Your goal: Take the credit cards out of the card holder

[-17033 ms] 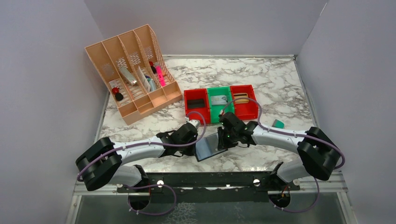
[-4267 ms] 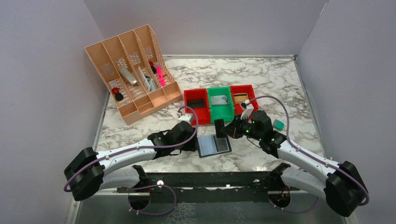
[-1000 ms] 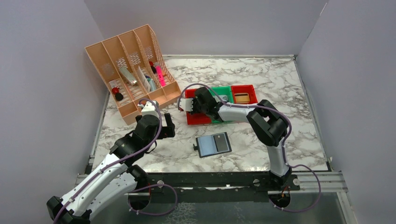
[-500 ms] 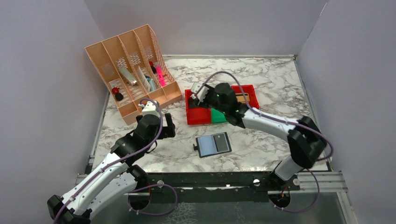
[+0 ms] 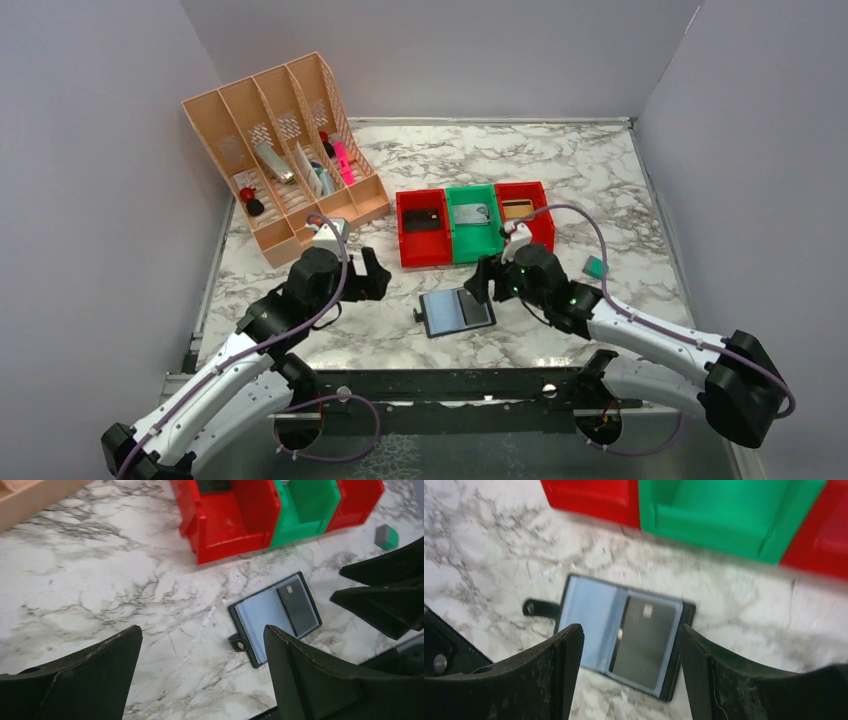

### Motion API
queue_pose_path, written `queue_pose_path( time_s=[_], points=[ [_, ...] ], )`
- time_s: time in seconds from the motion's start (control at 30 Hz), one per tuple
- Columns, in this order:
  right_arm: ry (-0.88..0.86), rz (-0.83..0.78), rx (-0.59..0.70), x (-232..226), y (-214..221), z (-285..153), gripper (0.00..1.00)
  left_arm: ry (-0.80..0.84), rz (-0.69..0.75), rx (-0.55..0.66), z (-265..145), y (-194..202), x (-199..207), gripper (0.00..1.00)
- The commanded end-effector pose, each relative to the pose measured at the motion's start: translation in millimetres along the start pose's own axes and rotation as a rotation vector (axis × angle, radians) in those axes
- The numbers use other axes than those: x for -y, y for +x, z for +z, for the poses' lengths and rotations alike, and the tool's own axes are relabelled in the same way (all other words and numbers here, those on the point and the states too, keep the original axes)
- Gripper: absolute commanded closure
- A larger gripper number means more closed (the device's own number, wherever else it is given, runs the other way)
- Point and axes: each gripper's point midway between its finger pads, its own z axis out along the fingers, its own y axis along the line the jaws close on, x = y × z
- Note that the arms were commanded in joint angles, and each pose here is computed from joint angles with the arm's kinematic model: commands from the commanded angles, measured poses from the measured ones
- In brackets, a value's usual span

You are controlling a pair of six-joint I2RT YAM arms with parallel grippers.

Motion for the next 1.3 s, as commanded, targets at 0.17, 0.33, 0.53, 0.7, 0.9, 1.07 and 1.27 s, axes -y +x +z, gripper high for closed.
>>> queue_pose_path(
  time_s=[0.17, 0.33, 0.53, 0.7, 0.9, 1.07, 1.27],
  points=[
    [0.006, 0.365, -0.162, -3.9, 61.0, -27.8, 0.3, 0.515, -0.06, -0.17, 13.1, 8.0, 109.4, 0.21],
    [0.021, 0.34, -0.165, 0.6, 65.2, -24.8, 0.42, 0.535, -0.014, -0.229, 25.1, 23.8, 143.8, 0.33],
    [0.06, 0.336, -0.2, 4.9, 72.6, -11.4, 0.55, 0.486, -0.01, -0.285, 43.3, 48.9, 157.1, 0.53],
    [0.092, 0.292, -0.224, 9.9, 74.4, -3.8, 0.59, 0.415, -0.072, -0.27, 63.8, 51.2, 154.5, 0.53],
    [0.088, 0.285, -0.251, 12.4, 88.6, -1.0, 0.67, 0.442, -0.056, -0.32, 76.0, 65.3, 174.1, 0.53],
    [0.175, 0.281, -0.288, 28.5, 104.5, 2.4, 0.73, 0.411, -0.066, -0.343, 86.2, 78.9, 171.5, 0.62],
    [0.212, 0.29, -0.356, 37.6, 131.0, 1.4, 0.73, 0.371, -0.055, -0.387, 101.6, 100.6, 163.4, 0.62]
  ],
)
